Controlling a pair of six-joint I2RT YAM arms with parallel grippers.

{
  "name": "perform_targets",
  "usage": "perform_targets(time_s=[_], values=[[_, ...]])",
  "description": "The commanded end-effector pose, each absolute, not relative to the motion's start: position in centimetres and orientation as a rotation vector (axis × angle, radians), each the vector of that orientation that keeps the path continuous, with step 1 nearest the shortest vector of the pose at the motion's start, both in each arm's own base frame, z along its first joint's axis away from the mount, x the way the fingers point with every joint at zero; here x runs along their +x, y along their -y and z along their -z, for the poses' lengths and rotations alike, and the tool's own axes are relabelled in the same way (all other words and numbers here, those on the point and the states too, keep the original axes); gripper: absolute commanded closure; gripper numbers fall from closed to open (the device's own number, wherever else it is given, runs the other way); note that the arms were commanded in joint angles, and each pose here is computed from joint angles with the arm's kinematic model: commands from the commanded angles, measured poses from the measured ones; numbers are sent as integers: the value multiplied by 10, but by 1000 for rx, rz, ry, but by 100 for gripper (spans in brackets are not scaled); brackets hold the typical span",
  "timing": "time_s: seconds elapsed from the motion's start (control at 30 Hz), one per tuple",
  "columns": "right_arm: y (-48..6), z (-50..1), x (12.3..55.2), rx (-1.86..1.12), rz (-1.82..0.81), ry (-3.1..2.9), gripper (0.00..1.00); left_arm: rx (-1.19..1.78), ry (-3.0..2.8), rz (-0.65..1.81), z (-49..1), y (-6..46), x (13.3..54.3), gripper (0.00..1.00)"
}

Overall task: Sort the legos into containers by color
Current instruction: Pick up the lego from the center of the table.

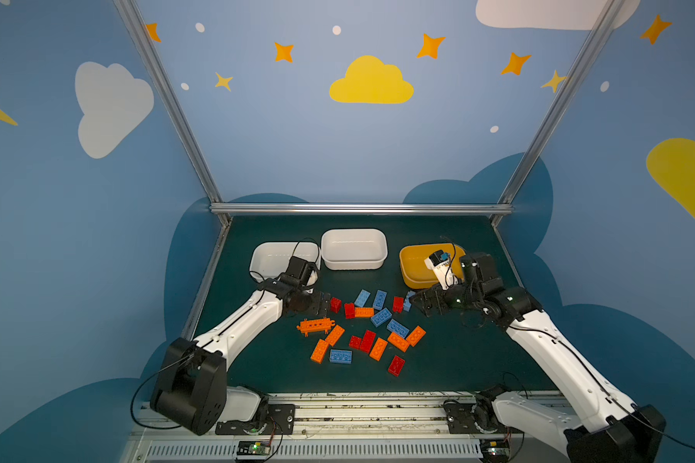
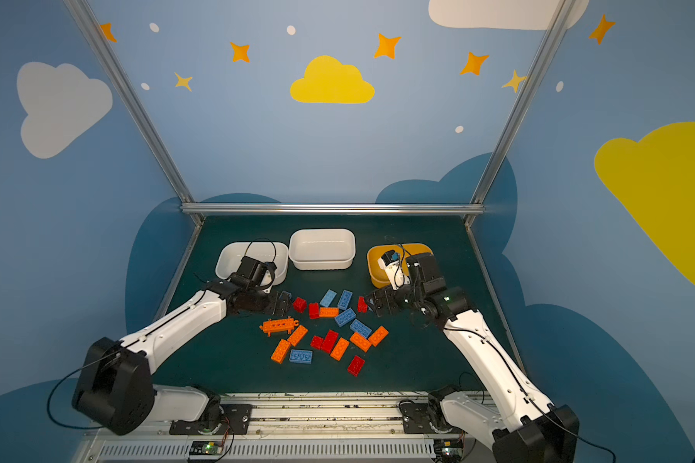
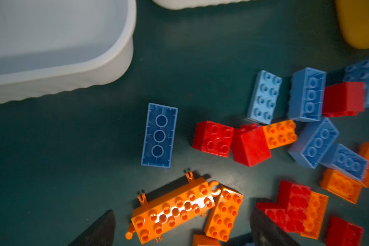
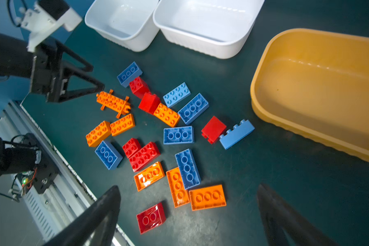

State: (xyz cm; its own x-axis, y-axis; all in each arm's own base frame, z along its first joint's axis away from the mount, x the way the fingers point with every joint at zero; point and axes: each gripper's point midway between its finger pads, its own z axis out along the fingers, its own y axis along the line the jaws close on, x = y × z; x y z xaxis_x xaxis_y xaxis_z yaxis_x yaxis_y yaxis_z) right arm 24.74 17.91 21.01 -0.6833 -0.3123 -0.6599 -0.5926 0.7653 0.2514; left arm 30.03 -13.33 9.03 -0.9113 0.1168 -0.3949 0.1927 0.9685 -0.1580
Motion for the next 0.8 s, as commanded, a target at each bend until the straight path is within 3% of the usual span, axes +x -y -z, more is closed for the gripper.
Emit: perform_targets(time_s=[0.0,0.77], values=[[-174,-209,237,-701,-552,-2385,2,228,-2711,133,-89,124,323,6],[-175,-205,238,-671,-550,-2383,2,419,-2842,-2,-26,129,349,42]])
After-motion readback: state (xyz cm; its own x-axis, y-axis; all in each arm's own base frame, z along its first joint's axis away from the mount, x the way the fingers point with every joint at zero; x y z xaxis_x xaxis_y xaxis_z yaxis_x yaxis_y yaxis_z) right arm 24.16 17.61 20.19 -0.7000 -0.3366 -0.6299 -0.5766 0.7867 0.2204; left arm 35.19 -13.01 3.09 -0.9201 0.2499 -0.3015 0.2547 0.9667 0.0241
